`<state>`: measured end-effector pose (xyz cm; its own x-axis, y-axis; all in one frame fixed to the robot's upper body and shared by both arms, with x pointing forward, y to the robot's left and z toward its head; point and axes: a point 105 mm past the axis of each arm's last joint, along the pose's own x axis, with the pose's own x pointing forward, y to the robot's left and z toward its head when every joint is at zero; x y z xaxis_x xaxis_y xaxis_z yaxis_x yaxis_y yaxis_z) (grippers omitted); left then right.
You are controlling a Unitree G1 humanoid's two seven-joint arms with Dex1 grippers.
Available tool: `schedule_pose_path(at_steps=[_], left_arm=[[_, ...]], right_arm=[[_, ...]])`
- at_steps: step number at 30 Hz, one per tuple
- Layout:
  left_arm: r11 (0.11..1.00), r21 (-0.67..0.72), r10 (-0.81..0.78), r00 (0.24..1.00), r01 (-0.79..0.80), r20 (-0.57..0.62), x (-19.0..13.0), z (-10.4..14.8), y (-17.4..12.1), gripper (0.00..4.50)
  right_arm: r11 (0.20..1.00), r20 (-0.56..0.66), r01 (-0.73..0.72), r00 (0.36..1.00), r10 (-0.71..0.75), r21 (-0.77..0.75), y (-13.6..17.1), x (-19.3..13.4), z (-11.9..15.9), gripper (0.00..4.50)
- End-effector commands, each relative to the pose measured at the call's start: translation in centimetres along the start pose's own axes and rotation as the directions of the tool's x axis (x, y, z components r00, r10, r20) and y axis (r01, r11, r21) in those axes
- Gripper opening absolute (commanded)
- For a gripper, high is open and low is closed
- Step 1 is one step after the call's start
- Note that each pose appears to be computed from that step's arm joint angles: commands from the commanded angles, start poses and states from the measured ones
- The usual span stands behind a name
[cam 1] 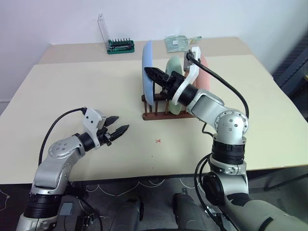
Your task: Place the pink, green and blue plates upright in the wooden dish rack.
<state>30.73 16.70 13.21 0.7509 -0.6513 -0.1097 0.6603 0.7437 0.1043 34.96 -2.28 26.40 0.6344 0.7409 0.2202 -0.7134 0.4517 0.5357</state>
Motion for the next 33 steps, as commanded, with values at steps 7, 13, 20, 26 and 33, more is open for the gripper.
schedule_pose_path(at_steps=[7, 13, 20, 26, 33], left_arm=[[0.999, 0.036, -0.01, 1.0, 0.009, 0.028, 0.1, 0.7, -0.6, 2.94], [0.999, 0.036, -0.014, 0.999, 0.013, 0.03, 0.3, 0.7, -0.6, 2.94], [0.999, 0.035, -0.021, 0.999, 0.02, 0.027, 0.4, 0.5, -0.8, 2.94], [0.999, 0.031, -0.024, 0.999, 0.023, 0.025, 0.6, 0.3, -0.9, 2.94], [0.999, 0.033, 0.011, 1.0, -0.012, 0.028, 0.3, 0.1, -0.3, 2.94]], right_arm=[[0.996, 0.03, -0.047, 0.998, 0.05, -0.072, 1.8, 0.4, 1.3, 2.33], [0.975, 0.025, -0.03, 0.999, 0.036, -0.219, 2.3, 0.3, 1.8, 2.33], [0.738, 0.023, -0.003, 0.999, 0.024, -0.675, 3.8, -0.4, 4.0, 2.33], [0.635, 0.003, -0.017, 0.999, 0.032, -0.772, 3.7, -1.1, 4.3, 2.33], [0.504, 0.05, -0.035, 0.987, 0.155, -0.863, 4.7, -6.0, 7.7, 2.33]])
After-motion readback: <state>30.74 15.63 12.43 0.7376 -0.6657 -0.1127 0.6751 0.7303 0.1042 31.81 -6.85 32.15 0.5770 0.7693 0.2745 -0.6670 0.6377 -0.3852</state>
